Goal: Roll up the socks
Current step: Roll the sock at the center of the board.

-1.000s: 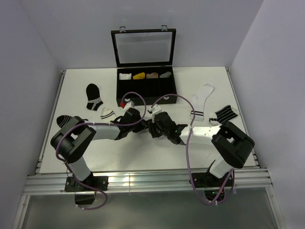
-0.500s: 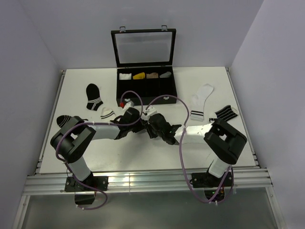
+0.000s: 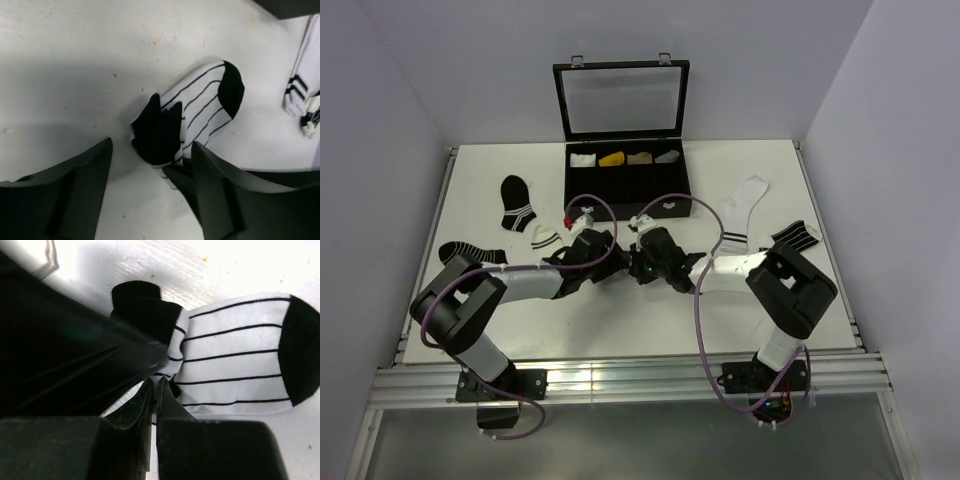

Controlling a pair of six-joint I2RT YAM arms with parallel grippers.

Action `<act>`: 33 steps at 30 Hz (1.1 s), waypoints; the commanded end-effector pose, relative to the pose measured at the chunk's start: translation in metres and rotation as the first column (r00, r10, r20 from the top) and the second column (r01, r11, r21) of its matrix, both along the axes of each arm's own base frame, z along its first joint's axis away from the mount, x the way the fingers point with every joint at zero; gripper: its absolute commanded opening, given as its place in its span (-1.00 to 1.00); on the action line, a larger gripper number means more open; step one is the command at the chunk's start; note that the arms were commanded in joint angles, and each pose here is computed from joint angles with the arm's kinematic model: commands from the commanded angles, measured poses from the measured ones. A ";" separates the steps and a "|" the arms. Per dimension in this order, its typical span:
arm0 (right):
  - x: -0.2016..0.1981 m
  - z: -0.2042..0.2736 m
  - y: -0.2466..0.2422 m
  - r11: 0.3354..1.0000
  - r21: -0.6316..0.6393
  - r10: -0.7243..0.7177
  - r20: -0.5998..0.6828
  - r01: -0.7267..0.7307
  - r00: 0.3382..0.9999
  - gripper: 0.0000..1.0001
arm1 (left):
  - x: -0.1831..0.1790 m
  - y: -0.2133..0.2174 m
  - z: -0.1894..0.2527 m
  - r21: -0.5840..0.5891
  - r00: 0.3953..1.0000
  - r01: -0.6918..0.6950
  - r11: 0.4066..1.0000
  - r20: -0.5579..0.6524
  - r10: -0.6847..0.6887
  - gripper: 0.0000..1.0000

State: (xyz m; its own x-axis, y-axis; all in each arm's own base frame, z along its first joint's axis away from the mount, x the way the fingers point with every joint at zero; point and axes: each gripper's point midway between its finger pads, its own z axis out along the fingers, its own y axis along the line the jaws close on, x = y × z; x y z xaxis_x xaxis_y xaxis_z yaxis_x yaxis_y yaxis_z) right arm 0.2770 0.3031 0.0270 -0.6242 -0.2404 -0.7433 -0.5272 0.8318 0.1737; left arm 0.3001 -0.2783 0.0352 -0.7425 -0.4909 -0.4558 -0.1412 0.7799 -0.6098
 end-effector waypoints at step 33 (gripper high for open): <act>-0.005 -0.015 -0.023 0.804 0.562 0.208 -0.574 0.197 0.792 -0.91 | 0.004 -0.013 -0.013 -0.054 0.998 0.039 0.998 0.055 -0.036 0.08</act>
